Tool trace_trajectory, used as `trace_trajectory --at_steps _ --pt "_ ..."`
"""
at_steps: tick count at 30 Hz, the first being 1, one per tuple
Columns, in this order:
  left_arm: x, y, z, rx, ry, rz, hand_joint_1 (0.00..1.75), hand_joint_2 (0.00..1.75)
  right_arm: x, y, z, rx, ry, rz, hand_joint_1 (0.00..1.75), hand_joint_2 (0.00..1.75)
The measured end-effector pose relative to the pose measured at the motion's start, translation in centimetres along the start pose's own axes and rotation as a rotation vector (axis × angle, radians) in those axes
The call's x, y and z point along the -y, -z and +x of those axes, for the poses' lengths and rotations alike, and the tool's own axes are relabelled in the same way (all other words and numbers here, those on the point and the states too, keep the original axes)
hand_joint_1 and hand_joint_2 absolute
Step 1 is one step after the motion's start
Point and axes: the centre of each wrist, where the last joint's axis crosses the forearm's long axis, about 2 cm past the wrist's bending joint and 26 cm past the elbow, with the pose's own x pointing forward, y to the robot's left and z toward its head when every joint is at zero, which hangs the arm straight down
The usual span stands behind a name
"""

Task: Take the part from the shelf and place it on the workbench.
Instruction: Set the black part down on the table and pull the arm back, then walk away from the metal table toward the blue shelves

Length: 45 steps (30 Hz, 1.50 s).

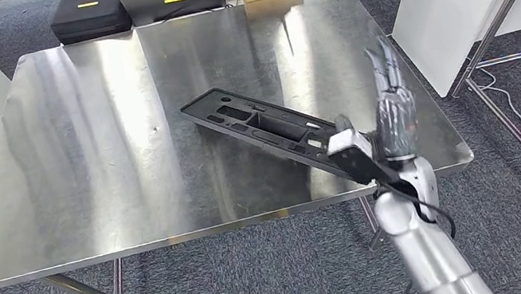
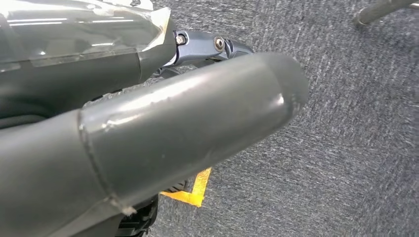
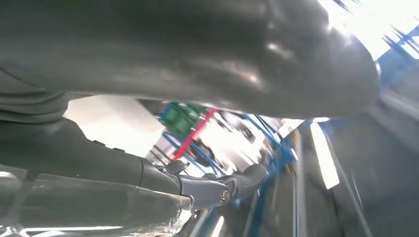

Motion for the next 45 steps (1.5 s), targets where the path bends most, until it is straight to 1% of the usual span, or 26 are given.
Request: trace_trajectory --at_steps 2,5,7,9,14,19,25,30,37,45 --pt "0.0 -0.1 -0.2 0.008 0.005 -0.001 0.00 0.00 0.6 -2.0 1.6 0.008 0.103 -0.076 0.00 0.00" --pt "0.0 -0.2 -0.4 0.007 0.007 -0.001 0.00 0.00 1.6 -4.2 3.4 0.013 0.282 -0.154 0.00 0.00" --pt "0.0 -0.2 -0.4 -0.008 0.010 0.002 0.00 0.00 2.0 -5.3 4.3 0.012 0.376 -0.183 0.00 0.00" --pt "0.0 -0.2 -0.4 -0.022 0.013 0.006 0.00 0.00 2.4 -6.0 5.0 0.012 0.433 -0.205 0.00 0.00" --pt "0.1 -0.2 -0.4 -0.030 0.016 0.008 0.00 0.00 3.0 -6.4 6.0 0.027 0.466 -0.232 0.00 0.00" --pt "0.1 -0.3 -0.5 -0.035 0.017 0.007 0.00 0.00 3.2 -6.9 6.2 0.018 0.485 -0.237 0.00 0.00" --pt "0.3 -0.4 -0.7 -0.046 -0.004 0.003 0.00 0.00 2.9 -8.7 6.5 -0.053 0.590 -0.266 0.00 0.00" --pt "-0.1 -0.7 -1.3 -0.060 -0.030 0.020 0.00 0.00 2.7 -9.8 6.0 -0.133 0.656 -0.286 0.00 0.00" --pt "-0.5 -1.1 -1.9 -0.074 -0.059 0.046 0.00 0.00 1.0 -11.3 5.0 -0.240 0.638 -0.247 0.00 0.00" --pt "-0.6 -1.1 -2.0 -0.072 -0.082 0.053 0.00 0.00 0.1 -12.0 4.7 -0.277 0.639 -0.233 0.00 0.00"
